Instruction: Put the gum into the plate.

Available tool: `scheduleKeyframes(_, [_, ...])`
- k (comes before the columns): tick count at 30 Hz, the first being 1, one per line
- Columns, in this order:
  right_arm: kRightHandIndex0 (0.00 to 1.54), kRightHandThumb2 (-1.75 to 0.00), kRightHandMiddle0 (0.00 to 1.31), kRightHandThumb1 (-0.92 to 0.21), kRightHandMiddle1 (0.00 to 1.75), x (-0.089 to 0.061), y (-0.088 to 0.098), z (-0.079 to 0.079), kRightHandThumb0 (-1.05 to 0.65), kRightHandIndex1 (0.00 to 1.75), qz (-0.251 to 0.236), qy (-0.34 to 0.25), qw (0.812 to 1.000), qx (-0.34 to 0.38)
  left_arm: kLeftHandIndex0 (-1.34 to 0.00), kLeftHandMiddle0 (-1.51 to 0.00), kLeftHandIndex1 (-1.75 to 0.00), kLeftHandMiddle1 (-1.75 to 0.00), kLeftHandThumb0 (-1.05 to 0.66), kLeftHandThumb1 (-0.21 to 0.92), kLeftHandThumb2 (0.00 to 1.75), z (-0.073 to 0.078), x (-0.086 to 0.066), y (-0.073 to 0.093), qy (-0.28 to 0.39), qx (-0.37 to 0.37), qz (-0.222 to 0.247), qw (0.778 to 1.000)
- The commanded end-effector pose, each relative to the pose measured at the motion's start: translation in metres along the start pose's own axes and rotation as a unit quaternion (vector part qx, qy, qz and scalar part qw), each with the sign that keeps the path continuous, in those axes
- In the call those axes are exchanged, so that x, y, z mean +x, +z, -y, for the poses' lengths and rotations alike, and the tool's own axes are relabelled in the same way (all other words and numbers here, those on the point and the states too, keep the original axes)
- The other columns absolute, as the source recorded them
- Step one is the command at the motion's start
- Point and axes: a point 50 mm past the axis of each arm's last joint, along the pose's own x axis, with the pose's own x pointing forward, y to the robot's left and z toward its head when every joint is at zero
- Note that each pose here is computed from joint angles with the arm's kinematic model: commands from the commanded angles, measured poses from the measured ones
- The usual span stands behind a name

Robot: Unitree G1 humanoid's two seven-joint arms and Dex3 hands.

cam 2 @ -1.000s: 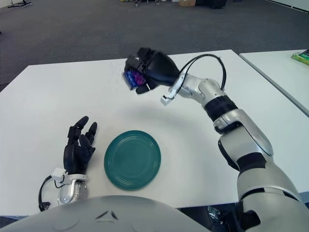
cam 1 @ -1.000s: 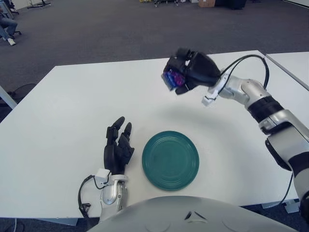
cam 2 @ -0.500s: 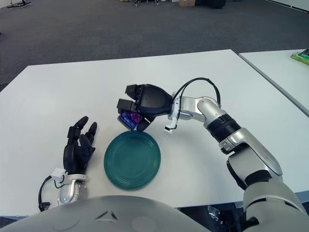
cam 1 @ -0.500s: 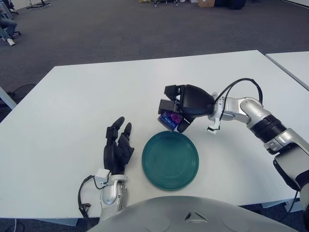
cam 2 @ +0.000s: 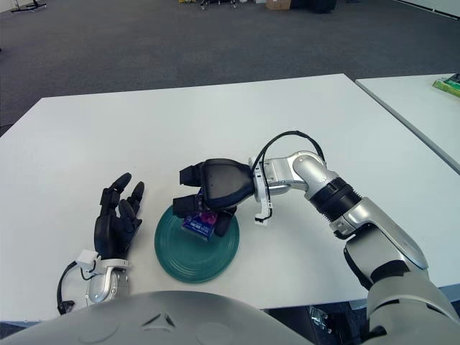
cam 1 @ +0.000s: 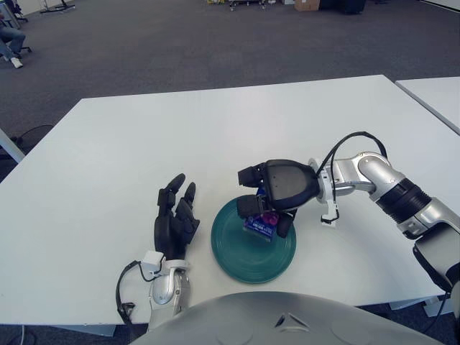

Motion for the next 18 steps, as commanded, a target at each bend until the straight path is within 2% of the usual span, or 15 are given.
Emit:
scheduleKeyframes(1, [1.2, -0.8, 0.81, -0.85, 1.75, 0.0, 0.0, 0.0, -0.44, 1.75, 0.007, 0.029, 1.0, -0.01, -0.11, -0.54, -0.95, -0.01, -0.77, 0.92, 0.82, 0.015, 0.015, -0.023, 0.019, -0.026, -0.041, 0.999])
scheduleKeyframes(12, [1.18, -0.79, 0.85, -0.85, 1.75, 0.007, 0.009, -0.012, -0.46, 1.75, 0.013, 0.006, 1.0, 0.005, -0.11, -0.55, -0.97, -0.02, -0.77, 0.92, 0.83, 0.019, 0.017, -0.023, 0.018, -0.011, -0.04, 0.999])
scheduleKeyframes(15, [1.13, -0.78, 0.82, -0.86, 1.75, 0.012, 0.011, -0.015, -0.46, 1.75, -0.002, -0.025, 1.0, 0.005, -0.11, -0.56, -0.97, -0.02, -0.77, 0.92, 0.83, 0.02, 0.018, -0.023, 0.018, -0.01, -0.04, 0.999])
scheduleKeyframes(18, [0.98, -0.72, 0.64, -0.9, 1.75, 0.018, 0.017, -0.022, -0.51, 1.75, -0.021, -0.048, 0.999, 0.011, -0.09, -0.55, -0.96, -0.02, -0.76, 0.92, 0.83, 0.021, 0.019, -0.023, 0.019, -0.012, -0.04, 0.999])
